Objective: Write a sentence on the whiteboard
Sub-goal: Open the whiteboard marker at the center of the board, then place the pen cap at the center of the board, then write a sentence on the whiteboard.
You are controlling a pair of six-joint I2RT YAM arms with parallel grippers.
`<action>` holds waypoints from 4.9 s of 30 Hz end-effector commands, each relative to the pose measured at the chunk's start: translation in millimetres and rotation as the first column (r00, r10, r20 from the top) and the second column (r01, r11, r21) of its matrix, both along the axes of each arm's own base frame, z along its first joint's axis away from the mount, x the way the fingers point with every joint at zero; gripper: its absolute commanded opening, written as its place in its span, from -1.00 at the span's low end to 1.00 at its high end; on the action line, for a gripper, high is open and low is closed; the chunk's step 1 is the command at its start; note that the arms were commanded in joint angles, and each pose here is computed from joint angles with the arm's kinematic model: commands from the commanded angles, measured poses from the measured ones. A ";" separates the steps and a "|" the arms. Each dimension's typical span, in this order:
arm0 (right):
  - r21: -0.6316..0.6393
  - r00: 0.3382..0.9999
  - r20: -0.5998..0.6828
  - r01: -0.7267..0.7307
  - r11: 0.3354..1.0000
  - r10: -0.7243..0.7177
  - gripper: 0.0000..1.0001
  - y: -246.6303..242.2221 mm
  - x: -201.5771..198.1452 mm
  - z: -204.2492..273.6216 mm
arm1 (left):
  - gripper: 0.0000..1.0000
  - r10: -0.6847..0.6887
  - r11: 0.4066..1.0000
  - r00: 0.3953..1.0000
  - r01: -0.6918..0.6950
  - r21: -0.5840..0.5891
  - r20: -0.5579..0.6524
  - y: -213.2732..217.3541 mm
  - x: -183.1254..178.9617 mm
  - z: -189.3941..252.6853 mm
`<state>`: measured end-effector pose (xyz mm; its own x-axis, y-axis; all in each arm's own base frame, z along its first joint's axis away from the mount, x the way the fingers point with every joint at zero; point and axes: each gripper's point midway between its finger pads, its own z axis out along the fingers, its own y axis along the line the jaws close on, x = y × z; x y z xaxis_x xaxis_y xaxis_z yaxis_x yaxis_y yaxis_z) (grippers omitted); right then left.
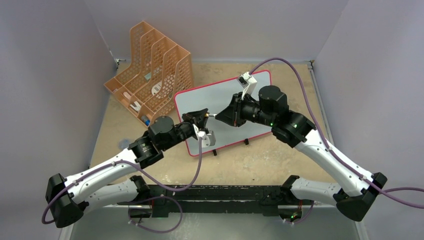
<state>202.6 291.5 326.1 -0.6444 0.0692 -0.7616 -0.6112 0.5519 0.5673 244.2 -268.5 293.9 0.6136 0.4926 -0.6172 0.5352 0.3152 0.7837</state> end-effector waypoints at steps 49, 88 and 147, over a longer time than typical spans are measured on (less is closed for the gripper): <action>0.096 0.714 0.436 0.568 0.817 -0.548 -1.00 -121.1 54.2 83.6 | -1.00 -0.007 0.997 0.882 0.043 0.067 -0.471 -0.3 -34.1 -26.7; 0.166 0.593 0.455 0.676 0.718 -0.664 -1.00 -165.6 44.5 55.6 | -0.83 0.331 0.921 0.483 0.023 0.389 -0.811 -111.0 -116.6 -263.6; 0.019 0.679 0.525 0.594 0.805 -0.513 -1.00 -129.8 59.8 69.9 | 0.89 0.034 0.775 0.570 -0.534 -0.339 -0.821 81.1 82.5 68.3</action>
